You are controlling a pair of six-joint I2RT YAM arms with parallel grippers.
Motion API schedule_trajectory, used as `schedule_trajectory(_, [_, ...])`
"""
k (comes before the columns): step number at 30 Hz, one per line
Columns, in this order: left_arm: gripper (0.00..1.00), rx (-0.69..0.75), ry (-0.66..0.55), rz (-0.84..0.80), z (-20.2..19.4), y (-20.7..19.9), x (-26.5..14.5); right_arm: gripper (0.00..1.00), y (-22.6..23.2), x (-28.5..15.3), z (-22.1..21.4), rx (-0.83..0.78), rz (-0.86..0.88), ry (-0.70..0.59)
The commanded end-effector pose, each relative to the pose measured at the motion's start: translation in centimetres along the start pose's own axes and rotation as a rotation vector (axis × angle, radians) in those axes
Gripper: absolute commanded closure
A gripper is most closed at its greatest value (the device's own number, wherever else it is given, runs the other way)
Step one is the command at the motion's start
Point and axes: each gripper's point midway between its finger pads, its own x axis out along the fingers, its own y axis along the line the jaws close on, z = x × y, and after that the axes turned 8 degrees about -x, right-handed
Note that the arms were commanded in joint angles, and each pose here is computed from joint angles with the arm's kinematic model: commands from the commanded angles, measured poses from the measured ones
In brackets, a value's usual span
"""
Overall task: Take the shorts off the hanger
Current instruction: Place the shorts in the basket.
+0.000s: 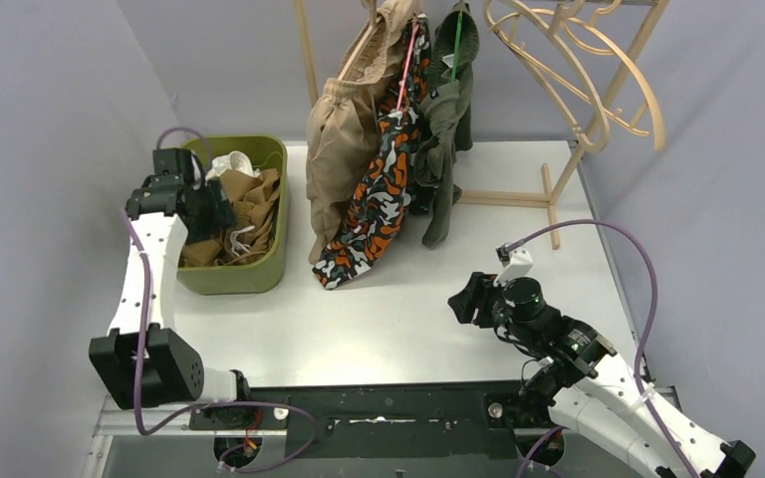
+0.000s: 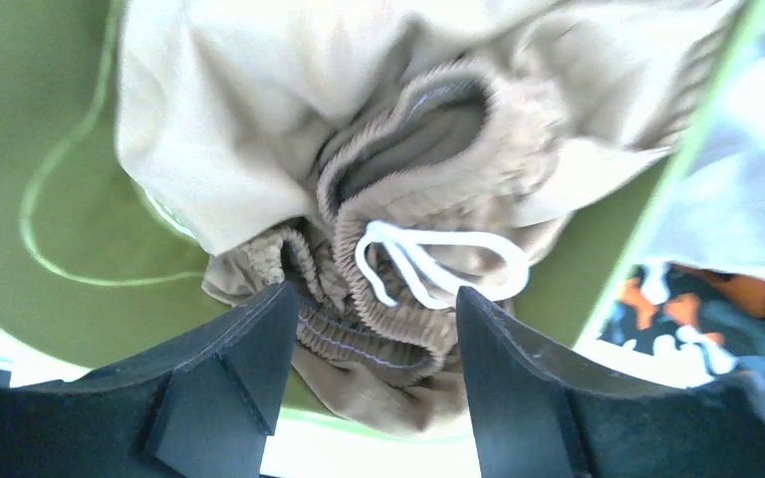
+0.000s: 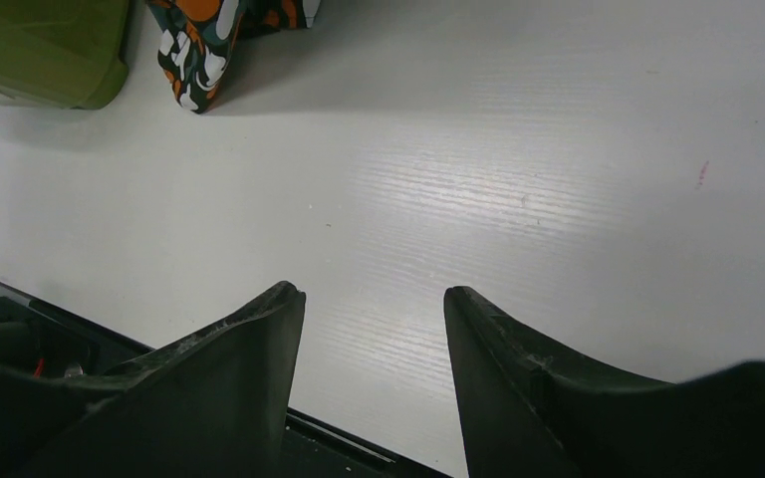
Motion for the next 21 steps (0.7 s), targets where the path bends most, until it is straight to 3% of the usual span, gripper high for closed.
schedule_trajectory(1, [0.40, -0.008, -0.162, -0.115, 4.7, -2.6, -4.7, 0.45, -0.4, -1.4, 2.0, 0.028, -0.035, -0.062])
schedule_trajectory(5, [0.39, 0.022, -0.207, -0.268, 7.8, -7.0, -4.3, 0.45, -0.4, -1.3, 2.0, 0.040, -0.031, -0.073])
schedule_trajectory(9, [0.39, 0.015, -0.176, -0.351, 8.7, -10.3, 0.9, 0.44, -0.1, -1.0, 2.3, 0.043, -0.025, -0.072])
schedule_trajectory(12, [0.47, -0.021, -0.006, -0.195, 5.3, -8.3, 8.7, 0.44, 0.1, -0.8, 2.4, 0.044, -0.028, -0.063])
schedule_trajectory(14, [0.69, -0.042, 0.147, -0.091, 1.1, -6.2, 13.0, 0.44, 0.1, -0.8, 2.5, 0.052, -0.034, -0.059])
schedule_trajectory(15, [0.74, -0.043, 0.207, -0.054, -1.3, -5.2, 14.5, 0.44, 0.0, -0.8, 2.5, 0.059, -0.037, -0.061])
schedule_trajectory(18, [0.74, -0.049, 0.219, -0.088, -4.3, -4.8, 14.8, 0.44, 0.0, -1.1, 2.7, 0.078, -0.034, -0.077])
schedule_trajectory(21, [0.72, -0.054, 0.196, -0.111, -4.5, -4.7, 13.0, 0.41, 0.0, -1.6, 3.2, 0.081, -0.031, -0.105])
